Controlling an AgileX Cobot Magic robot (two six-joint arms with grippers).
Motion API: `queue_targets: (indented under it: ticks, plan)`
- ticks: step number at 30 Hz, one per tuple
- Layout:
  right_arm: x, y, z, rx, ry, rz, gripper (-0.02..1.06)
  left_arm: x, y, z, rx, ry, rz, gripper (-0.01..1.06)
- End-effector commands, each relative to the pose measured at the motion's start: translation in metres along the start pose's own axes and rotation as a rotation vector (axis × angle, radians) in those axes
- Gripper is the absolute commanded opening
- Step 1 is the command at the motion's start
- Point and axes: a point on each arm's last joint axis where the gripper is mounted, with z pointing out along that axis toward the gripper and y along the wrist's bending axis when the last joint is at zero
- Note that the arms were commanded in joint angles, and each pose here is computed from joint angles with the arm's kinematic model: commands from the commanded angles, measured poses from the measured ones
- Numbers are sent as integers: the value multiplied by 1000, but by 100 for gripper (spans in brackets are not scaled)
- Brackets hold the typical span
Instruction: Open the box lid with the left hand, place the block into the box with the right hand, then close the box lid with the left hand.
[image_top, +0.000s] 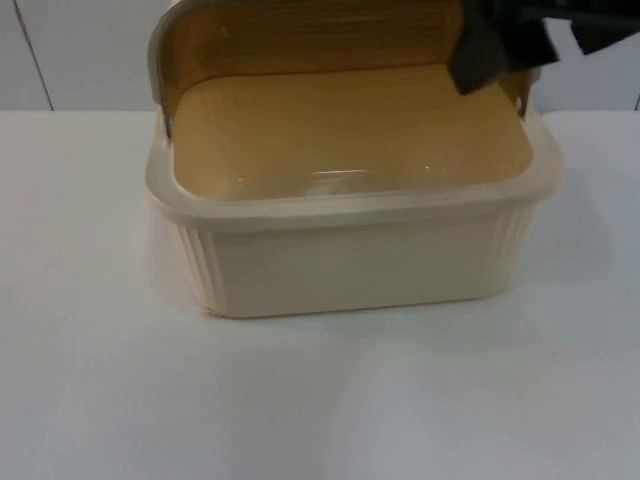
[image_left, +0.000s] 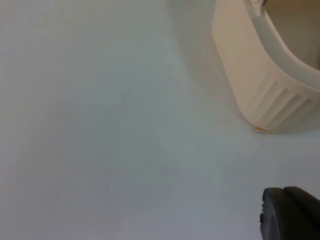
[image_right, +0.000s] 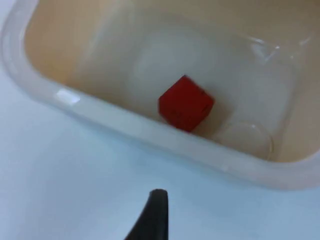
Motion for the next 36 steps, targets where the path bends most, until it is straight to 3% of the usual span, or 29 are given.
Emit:
queue_targets:
  ticks: [1,10,17,27,31,36]
  plan:
    - [14,-1,-17,-31,13,-23,82,-1,0,-1,-2,-13,4,0]
    - [53,-7,-29,-53,81,-53,82,-1,0,-1,-2,-13,4,0]
    - [61,-11,-26,-38,119,-55,82,-1,0,-1,-2,-13,4,0]
    - [69,-62,-16,56,177,83,82,-1,0,-1,-2,-13,4,0]
    - [74,-97,-17,51,192,212,82,-1,0,-1,-2,-13,4,0]
    - [84,-124,-21,102,234,293,82,-2,0,-1,0,-29,4,0]
